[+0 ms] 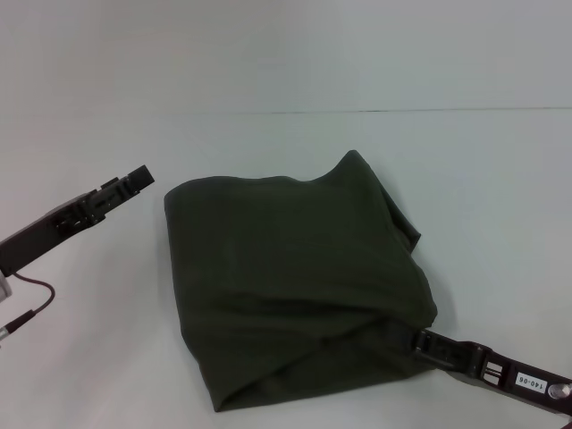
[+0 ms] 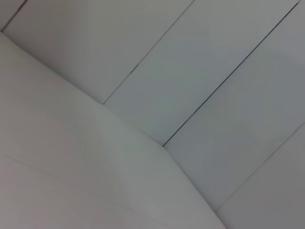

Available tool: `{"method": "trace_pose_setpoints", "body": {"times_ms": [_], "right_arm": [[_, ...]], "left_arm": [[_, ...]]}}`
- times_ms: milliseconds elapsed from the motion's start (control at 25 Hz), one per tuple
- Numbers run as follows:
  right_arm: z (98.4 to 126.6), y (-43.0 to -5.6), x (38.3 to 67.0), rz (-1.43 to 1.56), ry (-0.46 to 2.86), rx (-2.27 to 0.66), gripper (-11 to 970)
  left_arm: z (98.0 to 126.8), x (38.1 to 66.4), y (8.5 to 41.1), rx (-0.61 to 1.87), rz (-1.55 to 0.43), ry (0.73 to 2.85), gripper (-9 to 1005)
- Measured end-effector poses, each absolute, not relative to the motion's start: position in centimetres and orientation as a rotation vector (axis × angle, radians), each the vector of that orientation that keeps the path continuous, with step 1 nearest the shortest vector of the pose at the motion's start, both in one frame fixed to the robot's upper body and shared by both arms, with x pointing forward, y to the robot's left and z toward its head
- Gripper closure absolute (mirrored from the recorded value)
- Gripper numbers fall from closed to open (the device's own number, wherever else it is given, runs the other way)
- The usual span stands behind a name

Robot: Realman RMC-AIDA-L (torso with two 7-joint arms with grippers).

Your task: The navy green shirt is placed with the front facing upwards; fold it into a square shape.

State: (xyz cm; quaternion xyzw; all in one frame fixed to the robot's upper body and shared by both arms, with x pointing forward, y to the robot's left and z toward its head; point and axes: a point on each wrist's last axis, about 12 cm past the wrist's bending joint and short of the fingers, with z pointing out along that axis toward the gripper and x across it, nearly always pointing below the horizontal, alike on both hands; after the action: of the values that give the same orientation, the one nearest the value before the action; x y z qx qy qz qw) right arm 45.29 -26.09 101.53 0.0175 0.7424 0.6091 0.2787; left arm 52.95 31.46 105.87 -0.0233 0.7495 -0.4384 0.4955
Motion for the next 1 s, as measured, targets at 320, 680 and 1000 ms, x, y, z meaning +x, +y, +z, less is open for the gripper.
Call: {"method": "trace_pose_setpoints", "body": {"times_ms": [320, 680, 1000], "right_arm": [[100.7, -25.2, 46.2, 1.575, 2.045, 0.091, 35], [100.3, -24.3, 47.4, 1.522, 2.091, 0.097, 35], [99.8, -24.0, 47.8, 1.494, 2.125, 0.131, 34]], "left_arm": [[105.8, 53.4, 31.0, -0.051, -1.062, 1.817, 151], [105.8, 53.4, 30.8, -0.049, -1.065, 1.815, 152], [105.9, 53.5, 30.8, -0.048, -1.065, 1.813, 152]]}}
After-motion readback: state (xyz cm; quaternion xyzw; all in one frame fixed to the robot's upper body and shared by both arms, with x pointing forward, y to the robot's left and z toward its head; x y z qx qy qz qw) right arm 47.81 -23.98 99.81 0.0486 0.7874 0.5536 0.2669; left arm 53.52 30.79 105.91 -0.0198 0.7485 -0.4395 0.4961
